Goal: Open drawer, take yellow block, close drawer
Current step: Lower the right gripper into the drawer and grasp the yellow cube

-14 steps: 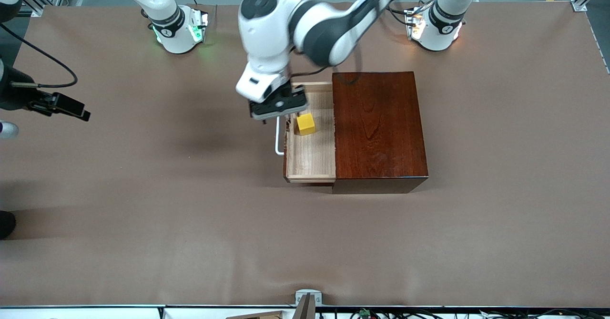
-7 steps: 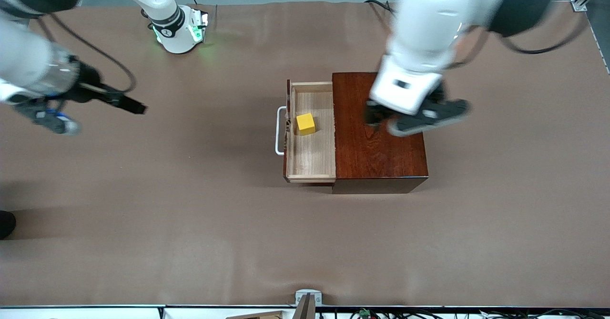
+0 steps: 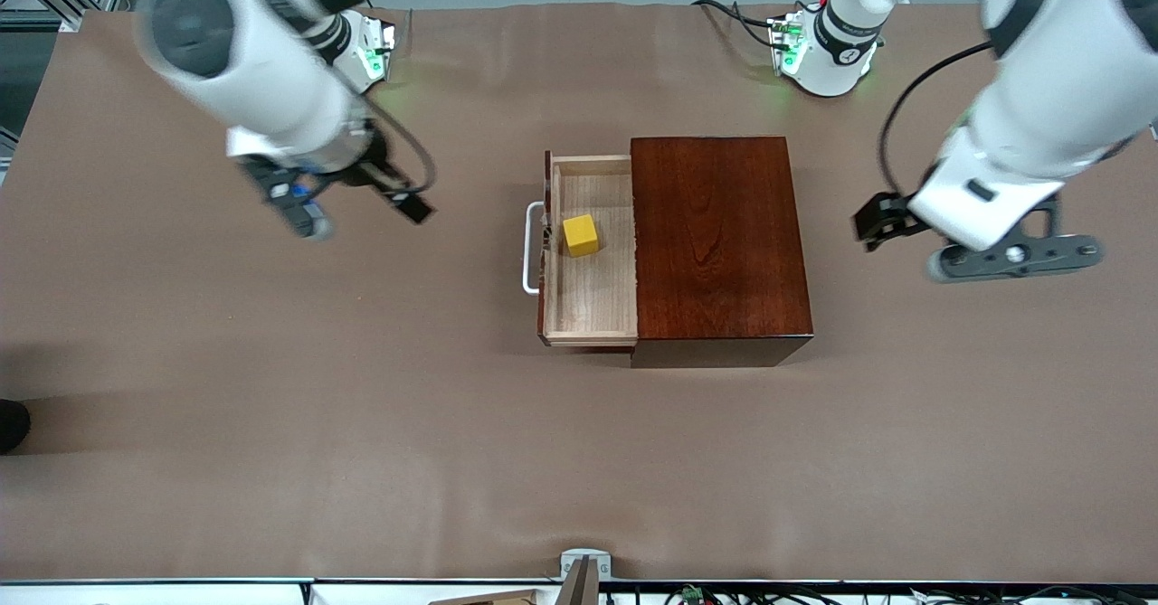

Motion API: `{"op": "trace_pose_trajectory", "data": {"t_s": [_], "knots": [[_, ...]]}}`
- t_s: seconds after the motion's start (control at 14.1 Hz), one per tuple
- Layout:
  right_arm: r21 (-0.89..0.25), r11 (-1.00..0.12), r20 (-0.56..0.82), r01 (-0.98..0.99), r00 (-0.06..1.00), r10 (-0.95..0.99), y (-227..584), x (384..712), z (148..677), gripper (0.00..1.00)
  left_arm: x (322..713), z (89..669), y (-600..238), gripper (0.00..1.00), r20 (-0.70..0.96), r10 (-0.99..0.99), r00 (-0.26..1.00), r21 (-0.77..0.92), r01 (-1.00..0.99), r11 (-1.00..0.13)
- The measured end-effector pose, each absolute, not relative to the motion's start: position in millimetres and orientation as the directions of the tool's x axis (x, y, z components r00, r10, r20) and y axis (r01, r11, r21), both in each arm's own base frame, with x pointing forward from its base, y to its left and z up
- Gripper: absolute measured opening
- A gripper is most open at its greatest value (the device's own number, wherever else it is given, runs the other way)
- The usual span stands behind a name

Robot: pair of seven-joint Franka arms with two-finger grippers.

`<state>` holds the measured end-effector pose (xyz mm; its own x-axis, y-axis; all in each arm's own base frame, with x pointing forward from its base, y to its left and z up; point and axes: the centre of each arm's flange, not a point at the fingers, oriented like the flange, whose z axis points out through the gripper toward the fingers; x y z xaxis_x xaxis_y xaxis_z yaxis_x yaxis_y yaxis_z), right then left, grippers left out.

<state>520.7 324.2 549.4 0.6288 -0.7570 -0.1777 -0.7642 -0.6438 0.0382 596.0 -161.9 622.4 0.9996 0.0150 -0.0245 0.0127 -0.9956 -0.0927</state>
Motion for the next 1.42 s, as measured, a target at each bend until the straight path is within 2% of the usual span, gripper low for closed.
{"op": "trace_pose_trajectory", "data": {"t_s": [0.21, 0.43, 0.64, 1.06, 1.42], "knots": [[0.048, -0.597, -0.165, -0.801, 0.583, -0.796, 389, 502, 516, 1.00, 578, 625, -128, 1.00, -0.036, 0.011, 0.999, -0.080, 0.008, -0.997], [0.089, -0.527, -0.174, -0.845, 0.507, -0.844, 414, 506, 469, 1.00, 571, 630, -103, 1.00, -0.033, -0.006, 0.999, -0.071, -0.008, -0.997], [0.066, -0.458, -0.178, -0.886, 0.442, -0.879, 441, 507, 438, 1.00, 570, 637, -82, 1.00, -0.022, -0.007, 1.000, -0.066, -0.008, -0.998], [0.120, -0.443, -0.155, -0.888, 0.424, -0.892, 492, 479, 373, 1.00, 558, 629, -54, 1.00, -0.050, -0.024, 0.998, -0.051, -0.027, -0.998], [0.034, -0.344, -0.171, -0.938, 0.334, -0.927, 517, 480, 347, 1.00, 531, 630, -57, 1.00, -0.042, -0.033, 0.999, -0.059, -0.035, -0.998]]}}
